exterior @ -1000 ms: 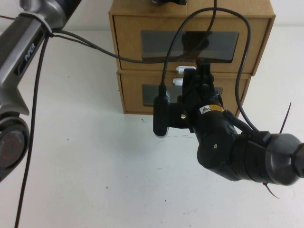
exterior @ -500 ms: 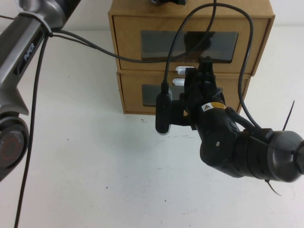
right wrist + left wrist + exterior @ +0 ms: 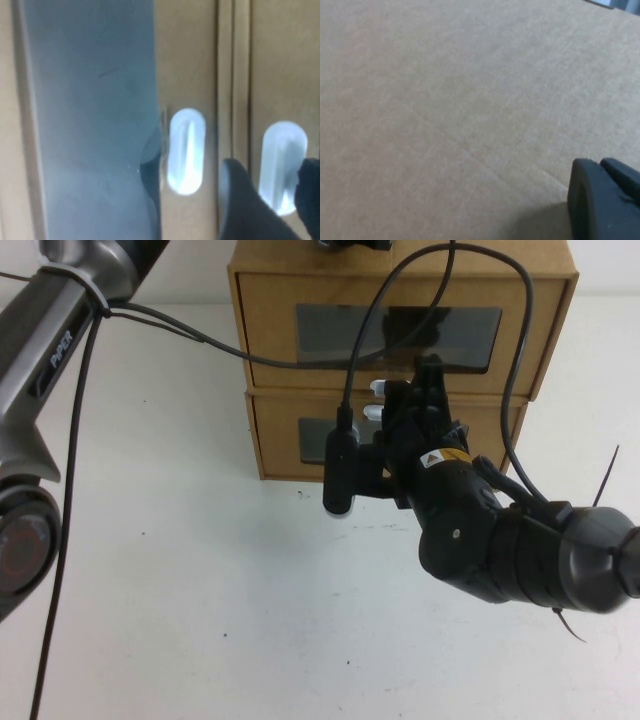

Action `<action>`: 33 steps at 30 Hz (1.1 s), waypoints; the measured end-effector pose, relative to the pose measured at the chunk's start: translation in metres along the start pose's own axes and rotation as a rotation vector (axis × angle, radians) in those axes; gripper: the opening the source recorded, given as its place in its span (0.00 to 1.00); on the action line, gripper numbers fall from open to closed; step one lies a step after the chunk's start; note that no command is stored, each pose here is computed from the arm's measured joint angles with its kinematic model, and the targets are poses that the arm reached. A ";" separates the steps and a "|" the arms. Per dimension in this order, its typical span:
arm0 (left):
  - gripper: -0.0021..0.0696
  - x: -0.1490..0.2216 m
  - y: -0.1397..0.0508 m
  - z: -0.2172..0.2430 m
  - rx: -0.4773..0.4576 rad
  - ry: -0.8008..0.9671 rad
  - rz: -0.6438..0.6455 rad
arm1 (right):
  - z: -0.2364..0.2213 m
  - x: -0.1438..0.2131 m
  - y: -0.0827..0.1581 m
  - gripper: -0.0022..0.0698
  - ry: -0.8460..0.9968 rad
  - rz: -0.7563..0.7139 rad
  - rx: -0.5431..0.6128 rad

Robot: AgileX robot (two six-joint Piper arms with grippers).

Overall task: Open the shoe box
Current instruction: 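Pull the top drawer of the cardboard box fully open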

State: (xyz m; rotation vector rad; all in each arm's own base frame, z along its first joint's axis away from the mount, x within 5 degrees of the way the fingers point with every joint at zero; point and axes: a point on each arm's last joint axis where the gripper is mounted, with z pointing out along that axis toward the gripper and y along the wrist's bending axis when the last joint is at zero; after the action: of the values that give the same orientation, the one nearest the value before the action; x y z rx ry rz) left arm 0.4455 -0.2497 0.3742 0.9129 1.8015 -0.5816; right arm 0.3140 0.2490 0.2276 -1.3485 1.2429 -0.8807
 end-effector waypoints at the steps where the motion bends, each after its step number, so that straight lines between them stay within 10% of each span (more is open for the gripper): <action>1: 0.02 0.000 0.000 0.000 0.000 0.000 0.000 | 0.001 -0.001 0.000 0.35 0.001 0.002 0.000; 14: 0.02 0.000 0.000 0.000 0.000 0.000 0.000 | 0.005 -0.003 -0.002 0.34 0.010 0.018 0.008; 24: 0.02 0.000 0.000 0.000 0.000 0.000 0.000 | 0.006 -0.002 -0.003 0.08 0.022 0.025 0.017; 33: 0.02 0.000 0.000 0.000 0.000 0.000 0.000 | 0.006 -0.002 -0.003 0.05 0.023 0.025 0.018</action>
State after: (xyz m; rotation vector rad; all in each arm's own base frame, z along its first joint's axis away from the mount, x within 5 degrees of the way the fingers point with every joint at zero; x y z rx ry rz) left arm 0.4456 -0.2495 0.3742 0.9125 1.8017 -0.5813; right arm 0.3197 0.2519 0.2303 -1.3093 1.2635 -0.8904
